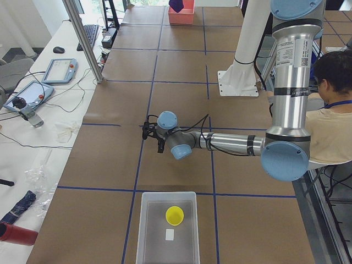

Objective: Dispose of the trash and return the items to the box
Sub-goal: 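Place the cloth into the pink bin while the left gripper lowers to the bowl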

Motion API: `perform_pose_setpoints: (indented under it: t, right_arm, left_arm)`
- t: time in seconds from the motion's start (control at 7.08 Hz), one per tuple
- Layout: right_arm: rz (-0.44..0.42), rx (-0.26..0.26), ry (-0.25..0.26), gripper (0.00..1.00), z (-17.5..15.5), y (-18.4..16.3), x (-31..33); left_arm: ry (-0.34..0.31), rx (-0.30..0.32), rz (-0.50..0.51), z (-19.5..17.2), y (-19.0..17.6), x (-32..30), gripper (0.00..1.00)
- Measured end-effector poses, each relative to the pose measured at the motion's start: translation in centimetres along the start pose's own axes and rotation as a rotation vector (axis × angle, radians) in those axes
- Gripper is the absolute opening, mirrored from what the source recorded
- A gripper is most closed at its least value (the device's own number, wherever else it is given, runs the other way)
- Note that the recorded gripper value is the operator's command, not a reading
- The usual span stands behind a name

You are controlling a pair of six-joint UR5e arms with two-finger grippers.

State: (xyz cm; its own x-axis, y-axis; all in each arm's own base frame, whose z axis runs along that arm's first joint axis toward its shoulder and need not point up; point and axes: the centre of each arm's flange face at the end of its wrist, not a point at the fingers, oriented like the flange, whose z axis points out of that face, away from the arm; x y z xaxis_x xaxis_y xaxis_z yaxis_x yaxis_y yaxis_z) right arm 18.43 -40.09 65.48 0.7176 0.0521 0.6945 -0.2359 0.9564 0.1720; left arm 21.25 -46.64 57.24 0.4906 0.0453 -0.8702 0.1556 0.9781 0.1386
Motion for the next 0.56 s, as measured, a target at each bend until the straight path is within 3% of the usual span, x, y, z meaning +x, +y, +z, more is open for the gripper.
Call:
perform_pose_setpoints:
  t: [0.14,0.28,0.42,0.56]
  right_arm:
    - [-0.051,-0.063,0.064,0.0,1.5,0.7,1.9]
    - [-0.074,-0.121,0.086,0.18,3.6,1.4,3.5]
    - [-0.081,-0.159,0.088,0.99,5.1,1.7,4.3]
    - [-0.079,-0.179,0.085,1.0,6.0,2.0,4.7]
  left_arm:
    - [0.003,0.002,0.001,-0.1,0.0,0.2,0.98]
    - [0.007,0.007,0.006,-0.5,0.1,0.6,0.98]
    - [-0.002,0.018,0.011,-0.9,0.6,0.5,0.98]
    - [-0.02,0.027,0.015,-1.3,1.4,-0.1,0.98]
